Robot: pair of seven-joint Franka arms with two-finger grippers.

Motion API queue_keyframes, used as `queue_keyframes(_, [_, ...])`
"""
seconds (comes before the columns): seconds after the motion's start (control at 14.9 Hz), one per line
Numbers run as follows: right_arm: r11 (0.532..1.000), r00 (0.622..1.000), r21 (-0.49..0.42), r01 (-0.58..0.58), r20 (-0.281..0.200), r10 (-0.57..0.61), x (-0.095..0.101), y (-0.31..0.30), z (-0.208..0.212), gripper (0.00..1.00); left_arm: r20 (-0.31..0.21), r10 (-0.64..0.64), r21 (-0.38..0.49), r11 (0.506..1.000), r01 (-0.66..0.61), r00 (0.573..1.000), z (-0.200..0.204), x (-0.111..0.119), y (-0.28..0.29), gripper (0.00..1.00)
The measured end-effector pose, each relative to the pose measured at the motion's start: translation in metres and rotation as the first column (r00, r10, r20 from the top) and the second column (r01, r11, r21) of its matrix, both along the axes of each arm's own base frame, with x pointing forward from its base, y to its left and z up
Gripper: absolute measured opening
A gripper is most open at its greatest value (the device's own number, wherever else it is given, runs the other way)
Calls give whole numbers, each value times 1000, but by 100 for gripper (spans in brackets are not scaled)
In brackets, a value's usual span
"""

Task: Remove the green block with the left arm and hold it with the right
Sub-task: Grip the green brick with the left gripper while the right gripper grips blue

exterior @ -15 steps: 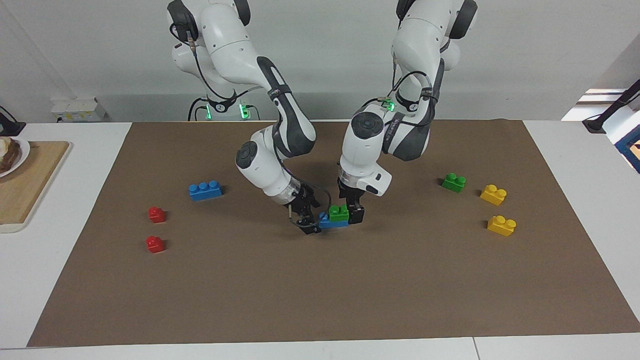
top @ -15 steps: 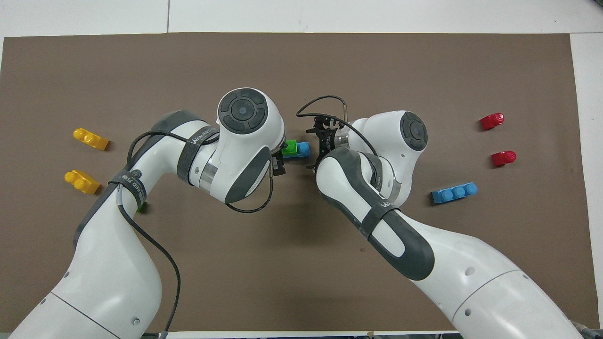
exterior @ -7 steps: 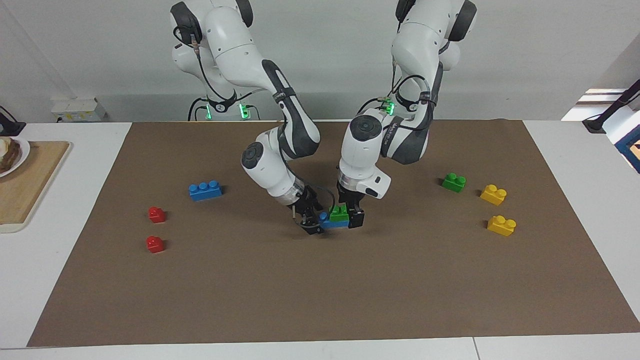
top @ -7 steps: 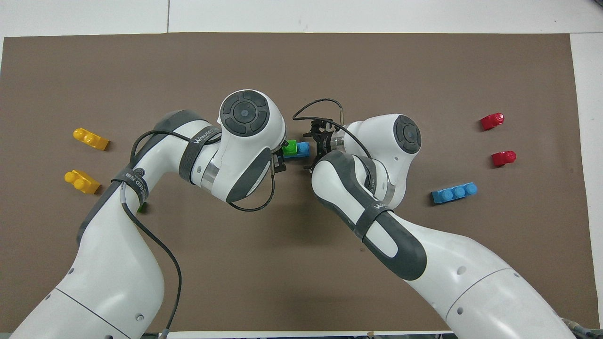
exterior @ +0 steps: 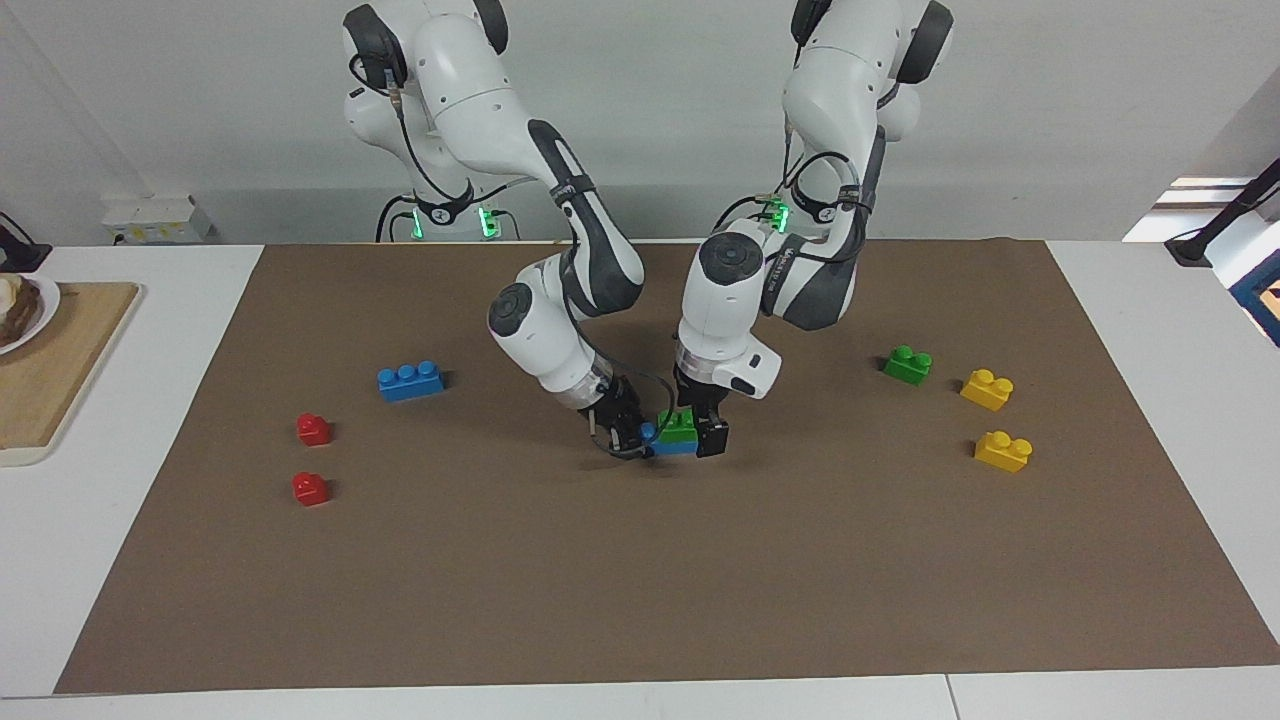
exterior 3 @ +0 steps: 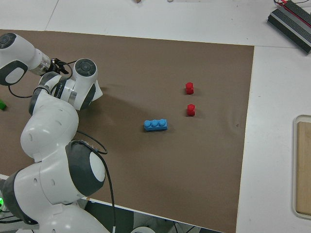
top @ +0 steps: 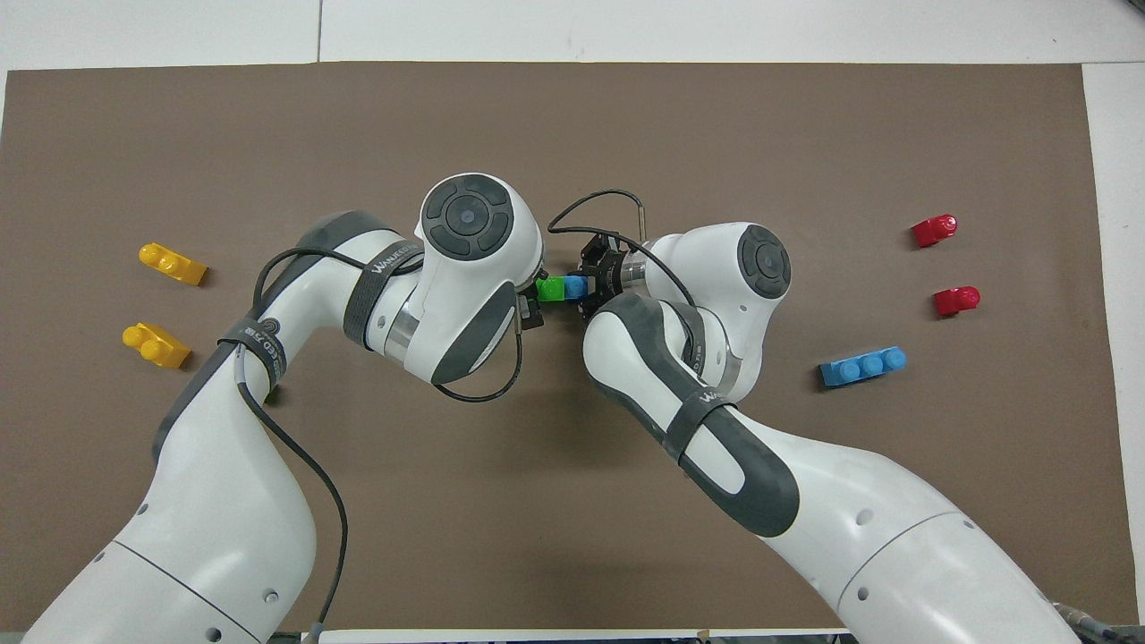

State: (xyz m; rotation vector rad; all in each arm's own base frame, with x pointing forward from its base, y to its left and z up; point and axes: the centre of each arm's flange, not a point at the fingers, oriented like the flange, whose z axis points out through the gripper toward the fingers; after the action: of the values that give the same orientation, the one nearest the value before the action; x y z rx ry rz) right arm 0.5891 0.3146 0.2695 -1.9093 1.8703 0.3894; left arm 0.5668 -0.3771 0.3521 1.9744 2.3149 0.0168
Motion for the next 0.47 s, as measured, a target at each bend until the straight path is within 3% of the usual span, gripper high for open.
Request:
queue_keyframes(0.4, [1000, 1000, 0, 0, 0, 0, 0, 0, 0, 35, -9, -1, 6, 1000, 1, 1000, -5, -2, 1, 100])
queue_keyframes(0.47, [1000, 1000, 0, 0, 0, 0, 0, 0, 0, 35, -9, -2, 7, 1000, 2, 1000, -5, -2, 1, 93])
